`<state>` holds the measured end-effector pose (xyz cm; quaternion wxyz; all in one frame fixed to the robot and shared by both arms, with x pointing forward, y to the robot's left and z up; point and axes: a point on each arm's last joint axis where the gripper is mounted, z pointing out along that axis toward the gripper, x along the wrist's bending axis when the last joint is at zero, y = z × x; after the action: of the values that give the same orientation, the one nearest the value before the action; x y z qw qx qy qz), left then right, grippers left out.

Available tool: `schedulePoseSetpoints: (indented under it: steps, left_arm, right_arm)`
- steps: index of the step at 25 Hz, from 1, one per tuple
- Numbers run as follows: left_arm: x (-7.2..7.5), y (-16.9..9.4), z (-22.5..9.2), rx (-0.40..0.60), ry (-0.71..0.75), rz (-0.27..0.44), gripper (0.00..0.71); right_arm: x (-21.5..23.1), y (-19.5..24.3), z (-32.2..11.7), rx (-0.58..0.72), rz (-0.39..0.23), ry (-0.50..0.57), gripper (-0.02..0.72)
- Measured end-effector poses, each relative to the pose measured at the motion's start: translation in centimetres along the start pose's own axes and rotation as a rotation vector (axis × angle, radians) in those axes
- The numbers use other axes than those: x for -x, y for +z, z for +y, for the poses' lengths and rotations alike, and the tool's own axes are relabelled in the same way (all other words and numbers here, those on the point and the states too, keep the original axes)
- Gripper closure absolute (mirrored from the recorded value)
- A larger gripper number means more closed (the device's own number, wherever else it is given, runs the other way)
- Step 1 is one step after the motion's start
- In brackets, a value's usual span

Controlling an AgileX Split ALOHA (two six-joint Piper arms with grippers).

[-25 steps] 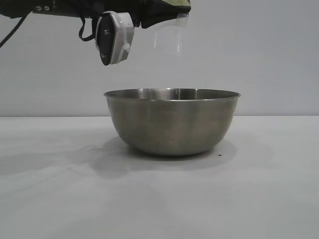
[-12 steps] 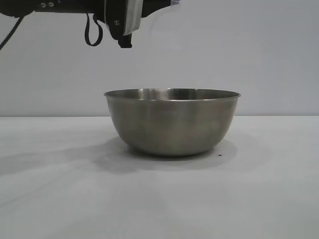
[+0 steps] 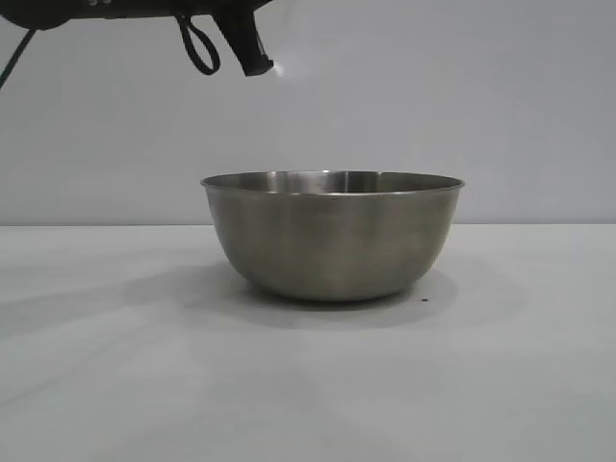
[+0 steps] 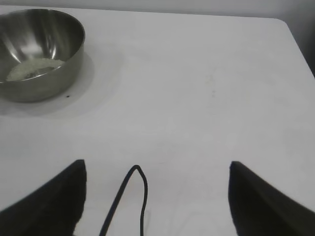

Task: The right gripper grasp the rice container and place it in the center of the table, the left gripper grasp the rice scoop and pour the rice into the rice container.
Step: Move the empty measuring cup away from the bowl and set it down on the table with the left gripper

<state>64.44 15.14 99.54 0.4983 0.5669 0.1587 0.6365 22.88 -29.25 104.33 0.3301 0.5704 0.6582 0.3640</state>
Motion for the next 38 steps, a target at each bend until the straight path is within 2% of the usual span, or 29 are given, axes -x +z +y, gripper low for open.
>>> schedulePoseSetpoints:
  steps: [2,7,16,21,29,35,38]
  left_arm:
    - [-0.3,-0.8,-1.1,-0.087,-0.06,0.065,0.71]
    - [-0.3,-3.3,-3.6,-0.259,-0.209,0.171,0.71]
    - [0.6,-8.1,-6.4,-0.456,-0.413,0.248,0.71]
    - [1.2,-9.9,-7.4,-0.522,-0.443,0.258,0.71]
    - [3.4,-12.0,-11.6,-0.642,-0.561,0.263,0.71]
    - [4.1,-12.4,-12.0,-0.639,-0.582,0.203,0.71]
    - [4.2,-12.6,-12.1,-0.643,-0.58,0.194,0.71]
  right_arm:
    - [0.0,0.0,0.0,0.0,0.0,0.0,0.153]
    - [0.0,0.0,0.0,0.0,0.0,0.0,0.153]
    - [0.0,0.0,0.0,0.0,-0.004,0.002,0.153]
    - [0.1,0.0,0.0,-0.001,-0.009,0.001,0.153]
    - [0.2,0.0,0.0,-0.002,-0.019,-0.003,0.153]
    - [0.2,0.0,0.0,-0.002,-0.023,-0.005,0.153]
    - [0.2,0.0,0.0,-0.002,-0.023,-0.003,0.153]
